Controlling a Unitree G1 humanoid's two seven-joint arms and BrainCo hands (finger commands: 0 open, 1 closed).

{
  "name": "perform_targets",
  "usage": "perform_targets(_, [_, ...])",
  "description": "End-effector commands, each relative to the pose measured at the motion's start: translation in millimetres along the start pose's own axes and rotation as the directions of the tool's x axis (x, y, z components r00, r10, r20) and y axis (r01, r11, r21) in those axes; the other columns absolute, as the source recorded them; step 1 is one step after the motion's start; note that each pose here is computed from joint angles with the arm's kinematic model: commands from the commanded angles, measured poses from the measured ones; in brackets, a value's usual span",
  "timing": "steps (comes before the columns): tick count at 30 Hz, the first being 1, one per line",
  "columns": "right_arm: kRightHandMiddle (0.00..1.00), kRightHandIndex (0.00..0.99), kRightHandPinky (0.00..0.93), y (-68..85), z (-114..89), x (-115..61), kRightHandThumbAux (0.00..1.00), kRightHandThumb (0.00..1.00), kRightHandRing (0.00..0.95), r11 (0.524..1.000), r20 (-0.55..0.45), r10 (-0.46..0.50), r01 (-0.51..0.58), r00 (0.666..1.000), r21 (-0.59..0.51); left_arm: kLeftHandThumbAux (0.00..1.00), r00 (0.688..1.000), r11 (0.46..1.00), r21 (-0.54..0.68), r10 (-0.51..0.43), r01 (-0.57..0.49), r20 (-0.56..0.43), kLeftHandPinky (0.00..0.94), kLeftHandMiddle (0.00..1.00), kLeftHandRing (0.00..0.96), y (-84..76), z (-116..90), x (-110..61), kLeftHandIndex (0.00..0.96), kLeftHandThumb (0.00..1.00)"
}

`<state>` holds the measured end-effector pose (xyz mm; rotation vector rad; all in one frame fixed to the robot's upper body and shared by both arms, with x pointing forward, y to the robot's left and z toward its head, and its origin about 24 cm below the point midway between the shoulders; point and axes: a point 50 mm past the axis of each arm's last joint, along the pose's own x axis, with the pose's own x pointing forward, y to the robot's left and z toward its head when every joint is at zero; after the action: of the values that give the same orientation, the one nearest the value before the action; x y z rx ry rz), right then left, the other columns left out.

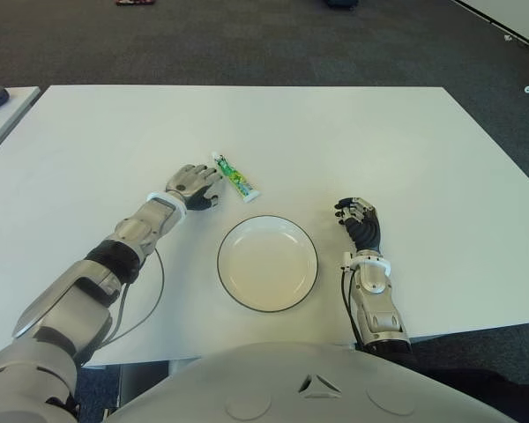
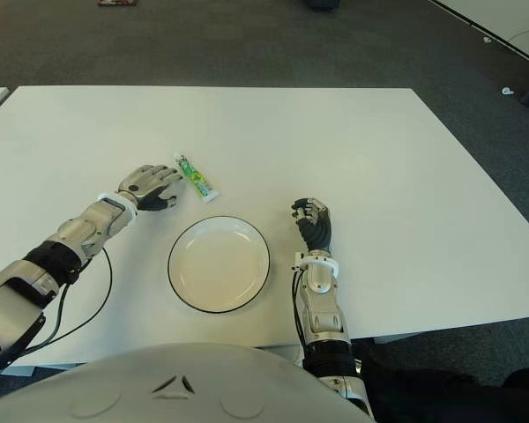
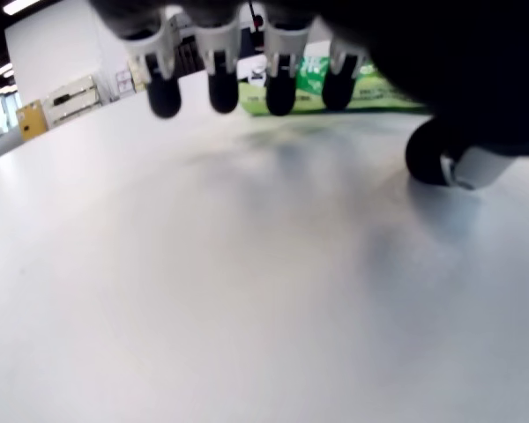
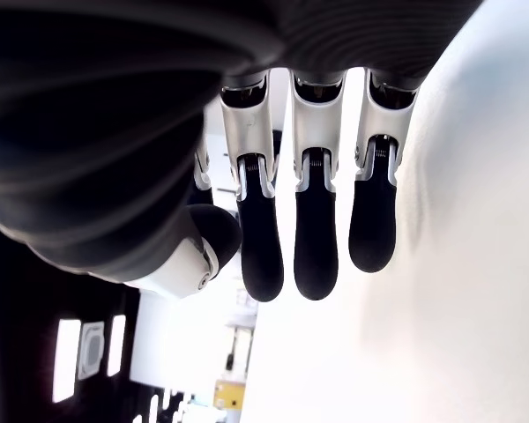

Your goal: Put the toothpaste on the table into the plate.

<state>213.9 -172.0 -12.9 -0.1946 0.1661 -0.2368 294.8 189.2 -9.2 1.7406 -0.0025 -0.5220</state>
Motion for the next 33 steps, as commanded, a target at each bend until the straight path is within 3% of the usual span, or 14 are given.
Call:
perform_targets(1, [0.480, 0.425, 0.507, 0.5, 0, 0.1, 0.730, 0.707, 0.485, 1.000, -0.006, 0.000, 0.000, 1.000, -0.006, 0.229, 0.997, 0.996, -0.029, 0.080, -0.080, 0.003, 0.093, 0.042, 0.015, 12.5, -5, -10.0, 0.000, 0.511])
perform_targets(5, [0.484, 0.425, 0.511, 0.9, -1, 0.6, 0.730, 0.707, 0.488, 1.000, -0.011, 0.001, -0.001, 1.000, -0.014, 0.211, 0.989, 0.987, -0.067, 0.148, -0.148, -0.004, 0.099, 0.039, 0.017, 25.9, -6, -17.0, 0.000, 0.508])
perform_targets(13, [0.487, 0.425, 0.513, 1.4, -1, 1.2, 0.730, 0.708, 0.493, 1.000, -0.009, 0.008, -0.008, 1.000, -0.012, 0.197, 0.964, 0.956, -0.123, 0.264, -0.265, -0.025, 0.166, 0.057, 0.061, 34.3, -12, -24.0, 0.000, 0.541])
perform_targets(17, [0.488, 0.425, 0.513, 1.3, -1, 1.3, 0.730, 0.708, 0.493, 1.000, -0.010, 0.008, -0.008, 1.000, -0.014, 0.199, 0.954, 0.946, -0.120, 0.300, -0.301, -0.024, 0.174, 0.053, 0.067, 40.2, -15, -26.9, 0.000, 0.552])
perform_targets(25, [0.479, 0.425, 0.495, 0.9, -2, 1.8, 0.730, 0.708, 0.482, 1.000, -0.023, 0.001, -0.001, 1.000, -0.027, 0.207, 0.916, 0.911, -0.106, 0.401, -0.399, -0.001, 0.195, 0.058, 0.089, 67.9, -15, -30.6, 0.000, 0.563])
perform_targets(33, [0.472, 0.425, 0.498, 2.5, -2, 2.0, 0.730, 0.708, 0.477, 1.000, -0.036, 0.003, -0.004, 0.999, -0.023, 0.199, 0.875, 0.876, -0.020, 0.483, -0.483, 0.038, 0.205, 0.089, 0.112, 77.2, -18, -25.7, 0.000, 0.548])
